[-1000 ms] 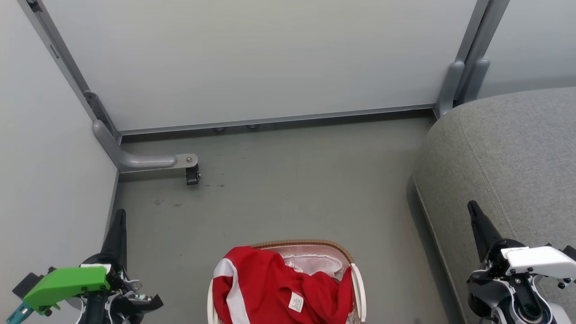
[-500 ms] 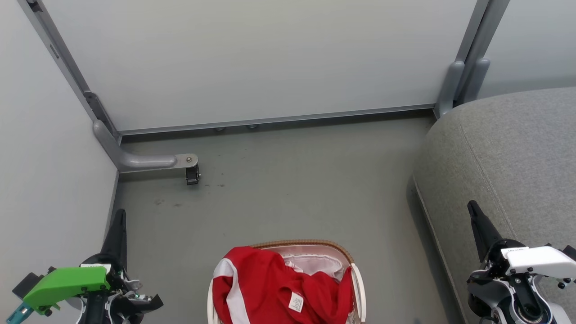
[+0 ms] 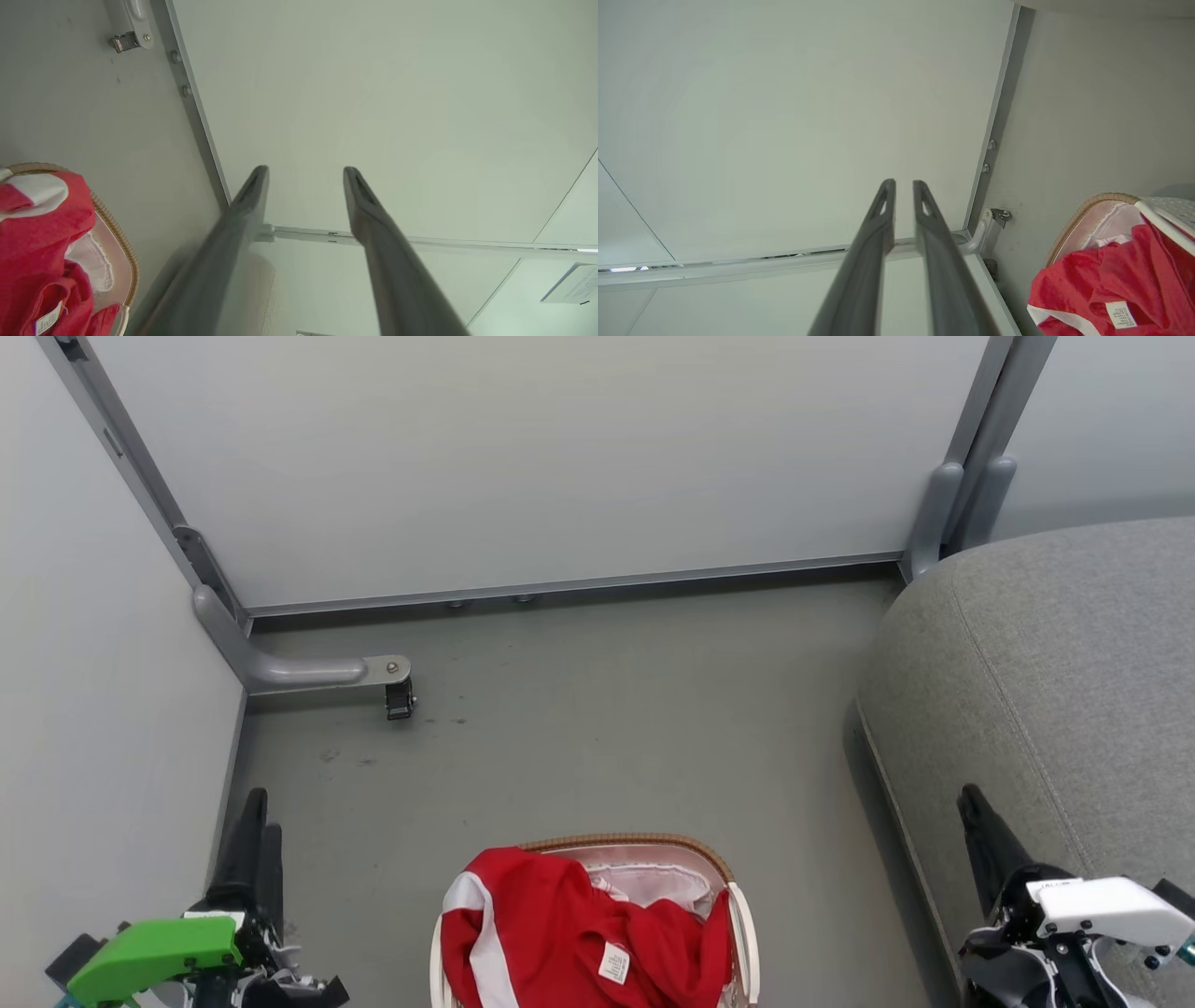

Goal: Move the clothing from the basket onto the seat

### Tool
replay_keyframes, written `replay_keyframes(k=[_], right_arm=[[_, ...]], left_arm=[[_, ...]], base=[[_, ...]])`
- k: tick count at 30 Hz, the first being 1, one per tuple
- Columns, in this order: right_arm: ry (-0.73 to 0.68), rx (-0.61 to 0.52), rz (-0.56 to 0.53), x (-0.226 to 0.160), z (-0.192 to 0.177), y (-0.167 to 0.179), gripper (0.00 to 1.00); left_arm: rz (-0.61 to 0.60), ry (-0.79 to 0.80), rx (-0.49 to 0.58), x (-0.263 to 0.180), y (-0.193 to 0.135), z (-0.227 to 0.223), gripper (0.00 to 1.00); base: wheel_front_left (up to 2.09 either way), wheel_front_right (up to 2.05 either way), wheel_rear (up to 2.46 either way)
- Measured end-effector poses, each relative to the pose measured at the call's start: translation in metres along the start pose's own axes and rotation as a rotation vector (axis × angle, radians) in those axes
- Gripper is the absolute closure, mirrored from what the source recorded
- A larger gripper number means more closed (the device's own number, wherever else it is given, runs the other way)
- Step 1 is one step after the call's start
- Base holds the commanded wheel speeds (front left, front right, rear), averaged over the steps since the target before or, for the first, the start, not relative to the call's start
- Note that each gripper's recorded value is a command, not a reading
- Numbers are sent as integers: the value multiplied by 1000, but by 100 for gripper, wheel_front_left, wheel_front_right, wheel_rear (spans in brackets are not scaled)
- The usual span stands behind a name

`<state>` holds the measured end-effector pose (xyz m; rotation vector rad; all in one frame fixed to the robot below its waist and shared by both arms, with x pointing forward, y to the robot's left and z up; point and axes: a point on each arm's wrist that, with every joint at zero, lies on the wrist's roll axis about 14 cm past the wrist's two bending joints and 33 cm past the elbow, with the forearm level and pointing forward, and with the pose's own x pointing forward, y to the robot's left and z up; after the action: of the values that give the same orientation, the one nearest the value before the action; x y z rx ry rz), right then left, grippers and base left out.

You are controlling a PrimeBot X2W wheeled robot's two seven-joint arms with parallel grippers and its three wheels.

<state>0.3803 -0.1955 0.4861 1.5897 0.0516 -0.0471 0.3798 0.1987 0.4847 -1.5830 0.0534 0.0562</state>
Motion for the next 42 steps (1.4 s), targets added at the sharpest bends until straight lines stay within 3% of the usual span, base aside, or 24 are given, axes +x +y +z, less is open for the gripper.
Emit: replay_keyframes(k=[11, 20, 42], right_arm=[[-13, -23, -37, -8, -5, -13, 0], [-37, -135, -34, -9, -1, -10, 0], [-41, -671, 55, -10, -8, 18, 0]], left_arm=[[24, 3, 15, -9, 9, -10, 0], [20, 0, 88, -12, 8, -15, 0], [-2, 8, 582, -16, -4, -28, 0]], base=[[0, 0, 0], [0, 0, 0], [0, 0, 0]])
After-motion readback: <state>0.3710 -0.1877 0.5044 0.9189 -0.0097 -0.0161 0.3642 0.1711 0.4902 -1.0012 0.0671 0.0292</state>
